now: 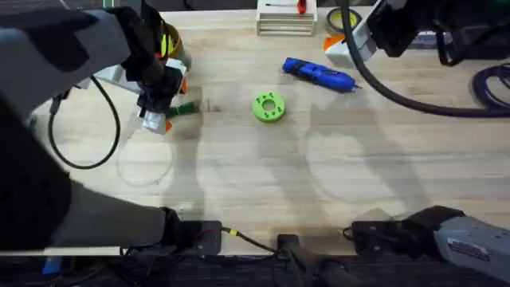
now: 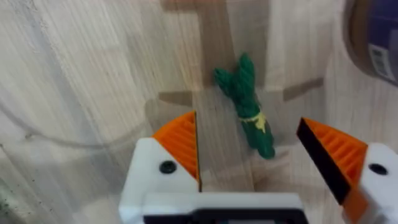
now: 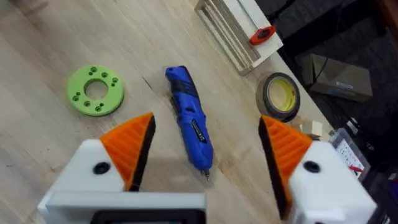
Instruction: Pick up the gripper from the table and insert it into the empty holder that is missing its gripper. Then pick up a screw, insert it into the mounting hole, and use the screwdriver to tighten it. Finally, clean up the table by picking up the vegetable and placing it into the bucket.
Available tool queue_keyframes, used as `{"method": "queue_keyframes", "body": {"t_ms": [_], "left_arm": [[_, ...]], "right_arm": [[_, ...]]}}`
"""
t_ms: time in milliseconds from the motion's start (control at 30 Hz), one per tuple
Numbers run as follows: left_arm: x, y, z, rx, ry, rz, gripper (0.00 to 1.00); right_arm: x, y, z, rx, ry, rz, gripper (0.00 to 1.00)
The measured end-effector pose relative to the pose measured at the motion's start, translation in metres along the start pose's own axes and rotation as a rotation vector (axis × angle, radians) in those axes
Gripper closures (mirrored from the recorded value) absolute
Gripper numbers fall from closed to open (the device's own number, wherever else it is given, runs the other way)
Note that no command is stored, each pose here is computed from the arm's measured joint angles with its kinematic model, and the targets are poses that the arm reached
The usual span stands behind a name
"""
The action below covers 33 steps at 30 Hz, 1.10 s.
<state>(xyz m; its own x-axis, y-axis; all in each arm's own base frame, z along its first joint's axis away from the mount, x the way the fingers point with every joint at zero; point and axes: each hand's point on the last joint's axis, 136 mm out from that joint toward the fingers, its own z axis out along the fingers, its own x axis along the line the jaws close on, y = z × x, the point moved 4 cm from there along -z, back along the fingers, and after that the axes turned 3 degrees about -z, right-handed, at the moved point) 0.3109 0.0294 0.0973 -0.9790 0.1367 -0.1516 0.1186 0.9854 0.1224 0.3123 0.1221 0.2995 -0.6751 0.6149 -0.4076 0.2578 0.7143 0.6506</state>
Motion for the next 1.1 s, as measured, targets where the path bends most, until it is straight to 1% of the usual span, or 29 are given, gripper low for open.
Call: {"method": "queue_keyframes", "body": {"t_ms": [133,167,200,300,467,533,567,600,667,833,900,967,1033,1100], "left_arm": [[-0.001,0.001,0.017,0.013,0.028,-0.023,0.006],[-0.001,0.001,0.020,0.017,0.033,-0.027,0.035],[-0.001,0.000,0.023,0.020,0.040,-0.029,0.087],[0.001,0.000,0.025,0.023,0.053,-0.030,0.279],[-0.002,-0.001,0.025,0.036,0.042,-0.034,0.596],[-0.003,-0.002,0.026,0.042,0.037,-0.038,0.774],[-0.002,-0.002,0.025,0.045,0.041,-0.036,0.895],[-0.001,-0.003,0.025,0.051,0.045,-0.037,0.967],[0.000,-0.004,0.025,0.058,0.050,-0.038,0.990],[0.002,-0.007,0.024,0.081,0.059,-0.028,0.991],[0.008,-0.009,0.021,0.096,0.089,-0.019,0.993],[0.011,-0.011,0.018,0.109,0.102,-0.013,0.993],[0.008,-0.011,0.009,0.119,0.081,-0.003,0.993],[0.001,-0.010,-0.005,0.121,0.031,0.006,0.993]], "right_arm": [[0.000,0.000,0.000,0.000,0.000,0.000,0.010],[0.000,0.000,0.000,0.000,0.000,0.000,0.010],[0.000,0.000,0.000,0.000,0.000,0.000,0.011],[0.000,0.000,0.000,0.000,0.000,0.000,0.011],[0.000,0.000,0.000,0.000,0.000,0.000,0.010],[0.000,0.000,0.000,0.000,0.000,0.000,0.010],[0.000,0.000,0.000,0.000,0.000,0.000,0.010],[0.000,0.000,0.000,0.000,0.000,0.000,0.010],[0.000,0.000,0.000,0.000,0.000,0.000,0.010],[0.000,0.000,0.000,0.000,0.000,0.000,0.010],[0.000,0.000,0.000,0.000,0.000,0.000,0.010],[0.000,0.000,0.000,0.000,0.000,0.000,0.010],[0.000,0.000,0.000,0.000,0.000,0.000,0.010],[0.000,0.000,0.000,0.000,0.000,0.000,0.010]]}}
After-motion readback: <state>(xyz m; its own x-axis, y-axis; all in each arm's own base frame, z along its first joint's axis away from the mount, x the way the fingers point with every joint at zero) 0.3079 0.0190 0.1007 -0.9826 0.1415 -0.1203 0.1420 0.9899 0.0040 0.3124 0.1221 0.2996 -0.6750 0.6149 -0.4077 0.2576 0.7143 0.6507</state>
